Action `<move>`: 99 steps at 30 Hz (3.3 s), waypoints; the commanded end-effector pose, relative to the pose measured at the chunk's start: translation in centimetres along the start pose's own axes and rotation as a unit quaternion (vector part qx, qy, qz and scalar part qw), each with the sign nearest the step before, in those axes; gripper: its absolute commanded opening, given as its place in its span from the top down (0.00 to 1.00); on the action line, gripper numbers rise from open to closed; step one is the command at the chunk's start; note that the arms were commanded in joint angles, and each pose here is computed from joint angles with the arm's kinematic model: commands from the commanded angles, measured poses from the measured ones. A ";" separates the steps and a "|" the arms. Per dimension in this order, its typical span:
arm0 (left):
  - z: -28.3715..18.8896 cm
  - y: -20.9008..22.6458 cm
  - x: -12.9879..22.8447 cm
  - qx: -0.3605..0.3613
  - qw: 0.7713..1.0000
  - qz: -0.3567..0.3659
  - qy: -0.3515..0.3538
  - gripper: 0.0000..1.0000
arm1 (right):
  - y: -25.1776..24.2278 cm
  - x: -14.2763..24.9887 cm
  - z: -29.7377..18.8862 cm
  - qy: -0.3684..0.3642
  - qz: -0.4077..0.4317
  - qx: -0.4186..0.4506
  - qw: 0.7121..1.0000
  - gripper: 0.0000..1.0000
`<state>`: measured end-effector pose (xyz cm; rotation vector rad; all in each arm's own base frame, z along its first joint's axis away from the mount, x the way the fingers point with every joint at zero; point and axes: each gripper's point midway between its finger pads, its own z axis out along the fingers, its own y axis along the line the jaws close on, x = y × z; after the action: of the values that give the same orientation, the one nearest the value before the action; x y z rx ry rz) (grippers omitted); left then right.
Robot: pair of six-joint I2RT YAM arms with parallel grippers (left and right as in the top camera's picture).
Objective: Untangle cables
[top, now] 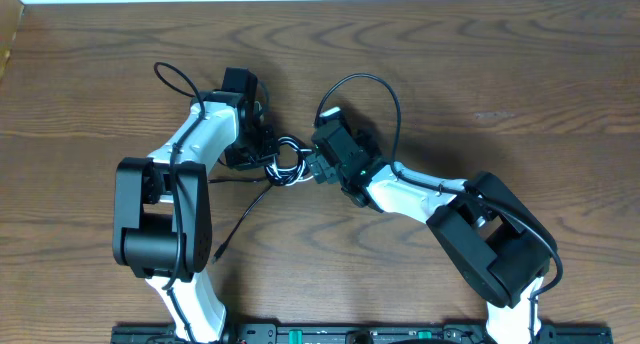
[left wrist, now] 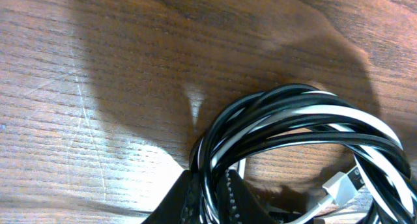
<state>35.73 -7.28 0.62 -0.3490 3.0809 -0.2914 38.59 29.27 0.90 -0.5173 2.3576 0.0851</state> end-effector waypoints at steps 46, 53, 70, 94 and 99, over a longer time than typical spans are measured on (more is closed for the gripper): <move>0.2 0.2 0.1 -0.004 1.000 0.006 0.002 0.86 | -11.4 -1.8 -2.9 0.061 -0.103 0.229 0.966 0.01; 0.2 0.1 0.1 -0.004 1.000 0.006 0.002 0.85 | -6.2 -0.8 -1.3 0.071 -0.092 0.074 0.990 0.01; -0.1 -2.9 0.8 0.085 0.996 0.008 0.026 0.62 | -0.9 -0.4 -1.8 0.065 -0.115 -0.004 0.991 0.01; 2.0 0.9 0.4 -0.009 1.000 -0.004 -0.010 0.61 | -5.7 0.1 -2.5 0.105 -0.155 0.100 0.977 0.01; 1.9 1.7 0.2 -0.032 0.999 -0.013 -0.019 0.61 | -9.3 0.0 -3.0 0.118 -0.170 0.170 0.964 0.01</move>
<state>36.57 -7.82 0.11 -0.3325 3.0160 -0.3247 38.52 23.59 2.08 -0.8303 2.4568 -0.3324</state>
